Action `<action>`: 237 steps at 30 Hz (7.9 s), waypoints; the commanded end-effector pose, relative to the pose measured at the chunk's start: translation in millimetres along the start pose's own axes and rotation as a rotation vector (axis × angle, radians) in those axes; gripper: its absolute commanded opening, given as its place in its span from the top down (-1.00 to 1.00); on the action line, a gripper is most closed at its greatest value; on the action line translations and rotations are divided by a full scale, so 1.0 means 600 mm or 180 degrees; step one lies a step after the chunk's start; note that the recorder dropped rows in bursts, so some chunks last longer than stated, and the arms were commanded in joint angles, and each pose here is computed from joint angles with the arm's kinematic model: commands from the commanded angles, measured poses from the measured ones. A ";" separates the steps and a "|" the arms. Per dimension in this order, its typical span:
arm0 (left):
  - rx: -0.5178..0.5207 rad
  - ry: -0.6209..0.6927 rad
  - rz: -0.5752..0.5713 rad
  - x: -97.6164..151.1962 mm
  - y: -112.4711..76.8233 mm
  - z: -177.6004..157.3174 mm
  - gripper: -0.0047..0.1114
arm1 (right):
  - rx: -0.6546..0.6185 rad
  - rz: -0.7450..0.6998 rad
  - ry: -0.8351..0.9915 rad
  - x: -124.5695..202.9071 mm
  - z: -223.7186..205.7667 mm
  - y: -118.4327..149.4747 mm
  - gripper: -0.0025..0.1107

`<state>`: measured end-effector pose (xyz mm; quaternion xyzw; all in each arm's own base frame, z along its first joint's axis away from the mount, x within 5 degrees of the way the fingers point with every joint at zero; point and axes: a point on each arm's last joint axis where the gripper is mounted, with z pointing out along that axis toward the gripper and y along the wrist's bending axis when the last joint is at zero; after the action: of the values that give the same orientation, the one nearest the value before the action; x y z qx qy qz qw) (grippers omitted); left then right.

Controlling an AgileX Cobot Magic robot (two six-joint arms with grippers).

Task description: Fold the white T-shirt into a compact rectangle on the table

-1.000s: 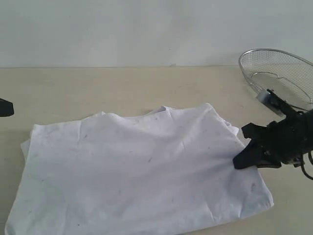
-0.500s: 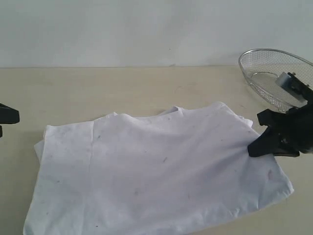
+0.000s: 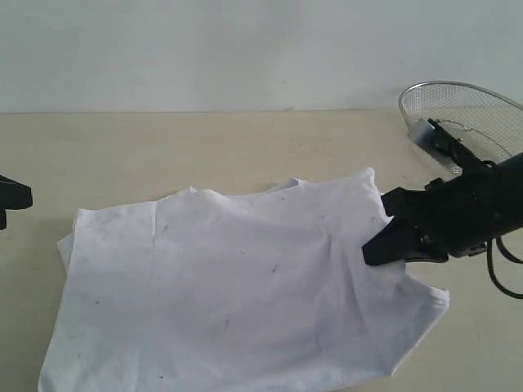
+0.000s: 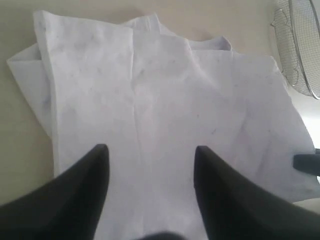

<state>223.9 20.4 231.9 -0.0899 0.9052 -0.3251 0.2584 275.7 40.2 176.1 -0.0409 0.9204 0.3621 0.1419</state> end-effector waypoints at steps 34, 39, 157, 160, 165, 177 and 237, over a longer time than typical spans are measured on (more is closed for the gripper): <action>0.0072 0.0048 0.0000 0.003 -0.003 0.001 0.07 | -0.0686 -0.0766 -0.0022 -0.008 0.091 0.188 0.96; 0.0072 0.0048 0.0000 0.003 -0.003 0.001 0.07 | -0.0722 -0.0888 0.0029 -0.010 0.100 0.210 0.96; 0.0172 0.0144 0.0001 0.008 -0.008 0.001 0.07 | -0.0982 -0.1534 -0.0015 0.009 0.346 0.389 -0.04; 0.0176 0.0139 0.0010 0.008 -0.009 0.000 0.07 | -0.0979 -0.1567 -0.0016 0.009 0.340 0.393 -0.04; 0.0219 0.0153 0.0040 0.004 -0.014 -0.003 0.07 | -0.0960 -0.1729 -0.0114 0.002 0.314 0.408 0.18; 0.0184 0.0511 0.0422 0.007 -0.031 0.001 0.08 | -0.0129 -0.1517 -0.0673 -0.057 0.207 0.370 0.96; -0.0789 0.1291 0.2181 0.045 -0.085 0.212 -0.30 | 0.0548 -0.1029 -0.0963 -0.065 0.082 0.209 0.96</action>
<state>262.9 -98.1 168.9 0.2515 0.9453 -0.1420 0.1513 303.7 165.8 232.4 -0.1192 0.8988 0.2559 0.3354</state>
